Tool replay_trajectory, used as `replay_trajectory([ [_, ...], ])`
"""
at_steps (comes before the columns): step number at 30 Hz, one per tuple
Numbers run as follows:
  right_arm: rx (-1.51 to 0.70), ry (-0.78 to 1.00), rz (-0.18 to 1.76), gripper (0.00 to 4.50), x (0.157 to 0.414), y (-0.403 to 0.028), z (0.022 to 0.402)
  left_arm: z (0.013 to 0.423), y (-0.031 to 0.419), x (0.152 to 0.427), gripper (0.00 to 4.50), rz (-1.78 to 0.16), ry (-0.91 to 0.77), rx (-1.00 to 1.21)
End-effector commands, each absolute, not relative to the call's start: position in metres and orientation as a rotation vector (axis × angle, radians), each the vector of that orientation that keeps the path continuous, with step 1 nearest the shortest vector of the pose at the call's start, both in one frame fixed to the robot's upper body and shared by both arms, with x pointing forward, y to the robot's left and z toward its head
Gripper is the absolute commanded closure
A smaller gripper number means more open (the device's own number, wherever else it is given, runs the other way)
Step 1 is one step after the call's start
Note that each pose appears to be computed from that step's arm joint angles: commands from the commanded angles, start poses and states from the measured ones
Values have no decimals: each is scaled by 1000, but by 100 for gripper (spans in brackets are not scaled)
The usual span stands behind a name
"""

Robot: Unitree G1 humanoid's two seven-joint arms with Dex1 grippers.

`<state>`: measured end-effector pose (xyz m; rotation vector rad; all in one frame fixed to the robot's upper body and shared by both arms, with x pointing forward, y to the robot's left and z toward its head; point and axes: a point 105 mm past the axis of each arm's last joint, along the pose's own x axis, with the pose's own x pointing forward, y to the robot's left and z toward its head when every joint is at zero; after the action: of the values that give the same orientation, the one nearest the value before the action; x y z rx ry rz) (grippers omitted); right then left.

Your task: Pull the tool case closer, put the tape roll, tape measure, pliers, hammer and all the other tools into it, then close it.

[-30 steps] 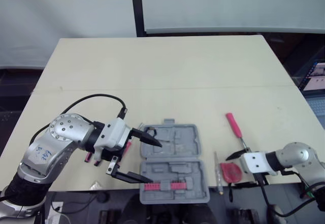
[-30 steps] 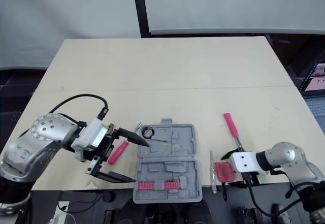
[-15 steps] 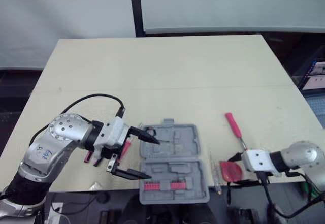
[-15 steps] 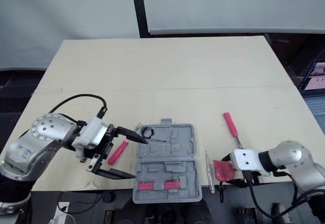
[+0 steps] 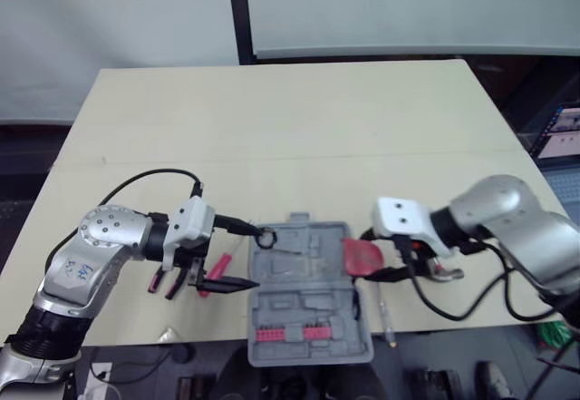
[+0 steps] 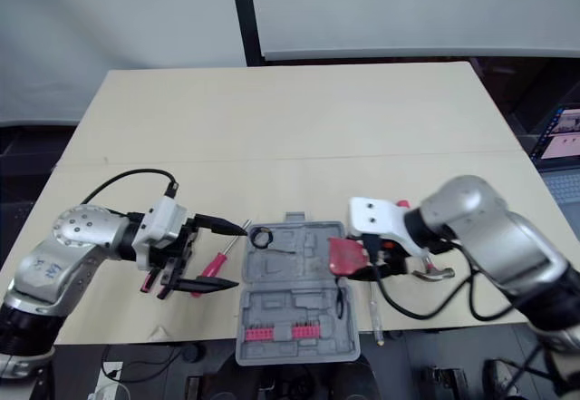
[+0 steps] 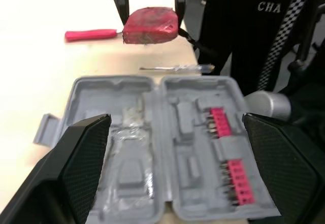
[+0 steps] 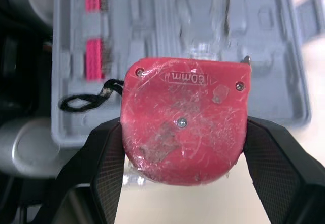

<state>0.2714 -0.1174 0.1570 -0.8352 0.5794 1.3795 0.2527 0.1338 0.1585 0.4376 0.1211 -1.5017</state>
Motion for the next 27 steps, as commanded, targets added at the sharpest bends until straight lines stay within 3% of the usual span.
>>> replay_trajectory([
  [1, -897, 619, 1317, 158, 292, -111, 154, 165, 137, 259, 0, -1467, 80, 469],
  [9, -1015, 645, 1281, 158, 323, -98, 138, 161, 137, 264, 0, -1447, 71, 474],
  [27, -1161, 631, 1285, 158, 346, -84, 112, 161, 133, 266, 0, -1454, 64, 493],
])
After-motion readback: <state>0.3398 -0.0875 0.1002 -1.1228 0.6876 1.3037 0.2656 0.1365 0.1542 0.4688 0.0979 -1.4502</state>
